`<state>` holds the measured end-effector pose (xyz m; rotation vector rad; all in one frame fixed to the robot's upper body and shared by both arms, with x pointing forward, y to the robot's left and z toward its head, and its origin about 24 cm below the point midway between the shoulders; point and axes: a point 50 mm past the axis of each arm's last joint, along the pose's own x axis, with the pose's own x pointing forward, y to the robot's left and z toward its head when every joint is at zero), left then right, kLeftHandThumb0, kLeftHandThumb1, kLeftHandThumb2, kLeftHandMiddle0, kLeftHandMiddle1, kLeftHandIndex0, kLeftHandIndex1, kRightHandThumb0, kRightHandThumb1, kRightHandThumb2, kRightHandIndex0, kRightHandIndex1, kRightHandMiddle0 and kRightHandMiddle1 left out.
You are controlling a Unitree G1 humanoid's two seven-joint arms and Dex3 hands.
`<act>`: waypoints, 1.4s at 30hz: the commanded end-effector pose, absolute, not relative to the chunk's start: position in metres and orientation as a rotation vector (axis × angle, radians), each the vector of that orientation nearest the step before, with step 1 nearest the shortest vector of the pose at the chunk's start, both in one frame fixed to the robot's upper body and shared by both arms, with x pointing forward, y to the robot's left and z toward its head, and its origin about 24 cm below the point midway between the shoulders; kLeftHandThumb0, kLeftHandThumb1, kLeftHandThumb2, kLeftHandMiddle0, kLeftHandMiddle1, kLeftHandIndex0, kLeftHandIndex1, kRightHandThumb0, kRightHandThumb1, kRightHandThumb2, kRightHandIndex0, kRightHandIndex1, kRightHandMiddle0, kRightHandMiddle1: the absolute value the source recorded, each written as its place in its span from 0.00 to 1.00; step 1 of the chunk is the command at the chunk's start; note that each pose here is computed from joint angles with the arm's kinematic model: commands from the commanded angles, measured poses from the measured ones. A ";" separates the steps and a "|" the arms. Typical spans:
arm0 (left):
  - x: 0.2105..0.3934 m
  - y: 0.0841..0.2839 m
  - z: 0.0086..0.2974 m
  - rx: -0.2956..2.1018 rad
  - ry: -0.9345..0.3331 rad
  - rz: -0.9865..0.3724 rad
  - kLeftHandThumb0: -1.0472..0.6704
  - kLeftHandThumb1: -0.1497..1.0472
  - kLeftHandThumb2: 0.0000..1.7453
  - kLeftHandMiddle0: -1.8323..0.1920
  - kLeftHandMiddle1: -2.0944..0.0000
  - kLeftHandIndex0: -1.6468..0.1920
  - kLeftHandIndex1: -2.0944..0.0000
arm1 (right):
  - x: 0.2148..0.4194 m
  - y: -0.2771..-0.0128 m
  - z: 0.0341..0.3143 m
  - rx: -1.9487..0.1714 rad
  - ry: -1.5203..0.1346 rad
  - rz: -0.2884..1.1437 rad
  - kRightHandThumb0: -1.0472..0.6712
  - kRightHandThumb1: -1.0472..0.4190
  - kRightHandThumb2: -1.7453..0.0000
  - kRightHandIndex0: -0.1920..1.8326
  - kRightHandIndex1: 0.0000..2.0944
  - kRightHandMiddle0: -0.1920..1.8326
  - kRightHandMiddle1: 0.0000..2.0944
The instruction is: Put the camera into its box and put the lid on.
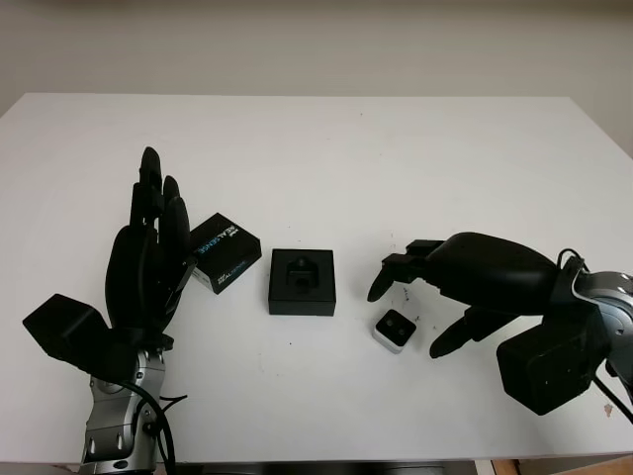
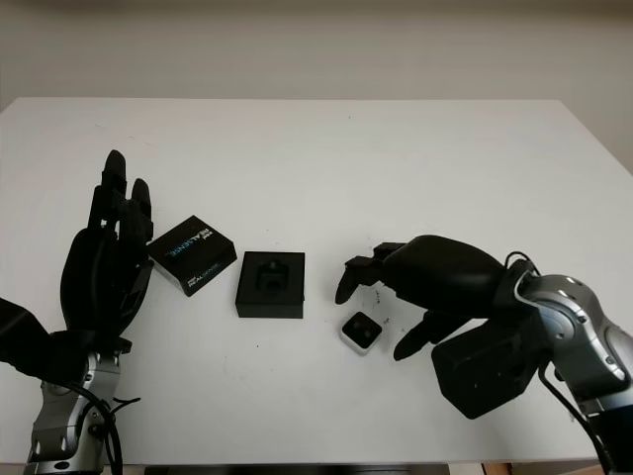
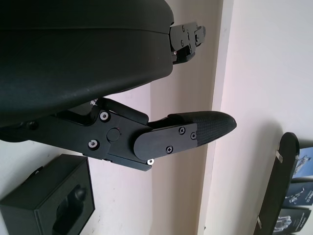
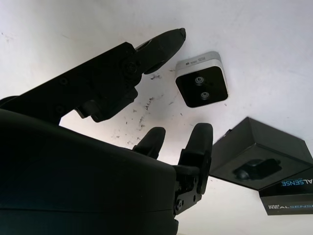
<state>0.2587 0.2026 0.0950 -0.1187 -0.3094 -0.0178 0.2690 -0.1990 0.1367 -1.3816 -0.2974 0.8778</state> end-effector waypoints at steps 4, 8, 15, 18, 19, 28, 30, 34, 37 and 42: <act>0.257 0.200 0.098 -0.126 -0.324 -0.018 0.24 1.00 0.32 0.98 0.97 0.98 0.98 | 0.270 -0.200 0.131 -1.357 -0.297 0.873 0.39 0.20 0.97 0.12 0.50 0.09 0.56; 0.257 0.199 0.098 -0.122 -0.326 -0.015 0.24 1.00 0.32 0.98 0.97 0.98 0.97 | 0.271 -0.202 0.126 -1.344 -0.303 0.869 0.39 0.21 0.97 0.12 0.51 0.09 0.57; 0.257 0.199 0.098 -0.117 -0.324 -0.012 0.24 1.00 0.33 0.98 0.97 0.98 0.97 | 0.273 -0.201 0.122 -1.321 -0.274 0.877 0.40 0.19 0.97 0.10 0.54 0.08 0.59; 0.257 0.199 0.098 -0.123 -0.325 -0.013 0.24 1.00 0.32 0.98 0.97 0.98 0.97 | 0.274 -0.201 0.120 -1.297 -0.256 0.878 0.40 0.19 0.97 0.09 0.54 0.08 0.59; 0.256 0.199 0.098 -0.120 -0.325 -0.014 0.24 1.00 0.32 0.98 0.98 0.98 0.98 | 0.274 -0.200 0.120 -1.292 -0.255 0.879 0.39 0.19 0.97 0.09 0.54 0.08 0.59; 0.256 0.199 0.098 -0.112 -0.324 -0.009 0.24 1.00 0.32 0.98 0.97 0.98 0.97 | 0.275 -0.198 0.119 -1.263 -0.271 0.886 0.38 0.18 0.97 0.12 0.56 0.12 0.57; 0.256 0.200 0.097 -0.113 -0.327 -0.012 0.24 1.00 0.32 0.98 0.97 0.98 0.97 | 0.276 -0.198 0.118 -1.254 -0.269 0.887 0.38 0.18 0.97 0.12 0.59 0.13 0.58; 0.256 0.200 0.097 -0.114 -0.325 -0.006 0.24 1.00 0.32 0.98 0.97 0.98 0.97 | 0.277 -0.198 0.117 -1.249 -0.272 0.885 0.38 0.18 0.97 0.11 0.63 0.14 0.59; 0.256 0.200 0.097 -0.113 -0.325 -0.005 0.24 1.00 0.32 0.98 0.97 0.98 0.97 | 0.277 -0.198 0.116 -1.246 -0.281 0.881 0.40 0.18 0.97 0.11 0.65 0.16 0.60; 0.256 0.199 0.097 -0.113 -0.323 -0.007 0.24 1.00 0.32 0.98 0.98 0.98 0.98 | 0.277 -0.197 0.115 -1.246 -0.281 0.883 0.41 0.18 0.97 0.12 0.68 0.19 0.60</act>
